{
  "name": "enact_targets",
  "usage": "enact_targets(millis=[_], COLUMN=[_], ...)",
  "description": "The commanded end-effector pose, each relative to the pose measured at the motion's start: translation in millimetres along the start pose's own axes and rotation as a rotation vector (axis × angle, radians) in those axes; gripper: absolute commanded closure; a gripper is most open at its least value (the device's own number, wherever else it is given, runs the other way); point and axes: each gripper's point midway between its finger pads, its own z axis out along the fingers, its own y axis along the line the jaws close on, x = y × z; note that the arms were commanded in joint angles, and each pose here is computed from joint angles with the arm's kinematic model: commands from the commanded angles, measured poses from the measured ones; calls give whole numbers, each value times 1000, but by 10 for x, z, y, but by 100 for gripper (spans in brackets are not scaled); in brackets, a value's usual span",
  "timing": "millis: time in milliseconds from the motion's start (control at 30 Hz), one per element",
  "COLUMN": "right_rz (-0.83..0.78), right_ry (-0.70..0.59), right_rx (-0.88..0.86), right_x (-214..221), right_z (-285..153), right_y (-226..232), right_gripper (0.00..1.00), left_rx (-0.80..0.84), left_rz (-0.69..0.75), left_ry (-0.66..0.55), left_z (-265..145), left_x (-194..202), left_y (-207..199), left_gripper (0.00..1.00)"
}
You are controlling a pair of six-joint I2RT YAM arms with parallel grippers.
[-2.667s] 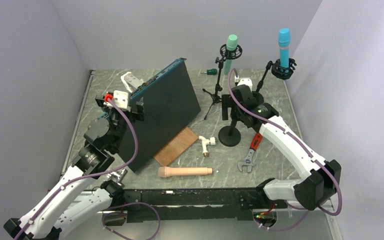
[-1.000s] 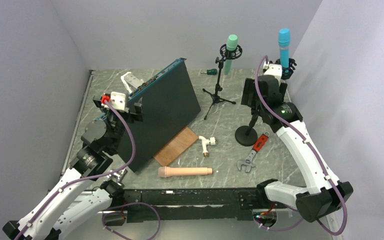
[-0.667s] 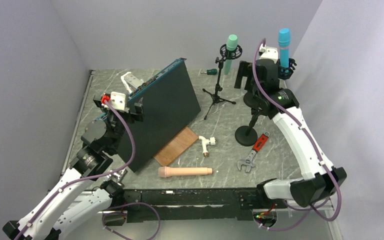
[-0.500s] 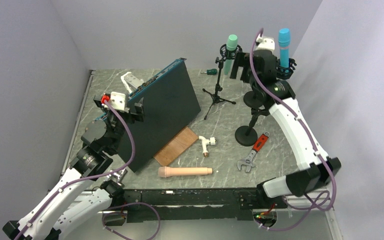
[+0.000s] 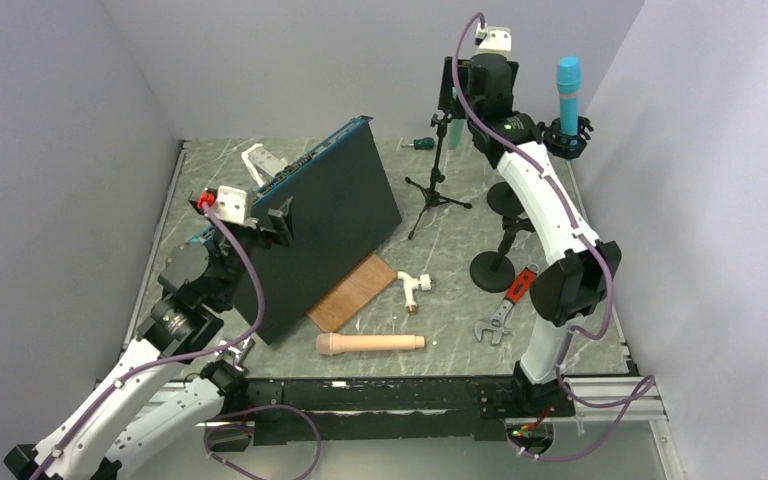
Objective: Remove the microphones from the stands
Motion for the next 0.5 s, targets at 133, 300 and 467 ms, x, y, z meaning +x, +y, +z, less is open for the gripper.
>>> enact_targets(millis=[133,300,467], right_rz=[-25,-31,-54], right_ry=[-96,-95,-106], right_rx=[32,21,13], right_x=[-305,-236,-245], right_z=[234,322,379], right_y=[25,68,99], right_gripper=[29,32,38], left_rx=[32,36,26], left_rz=[-65,-73,-70], left_ry=[-78,-90,-92], left_z=[-66,-96,-110], left_x=[-269,-307,-314], left_y=[-27,-22,6], left_gripper=[1,1,1])
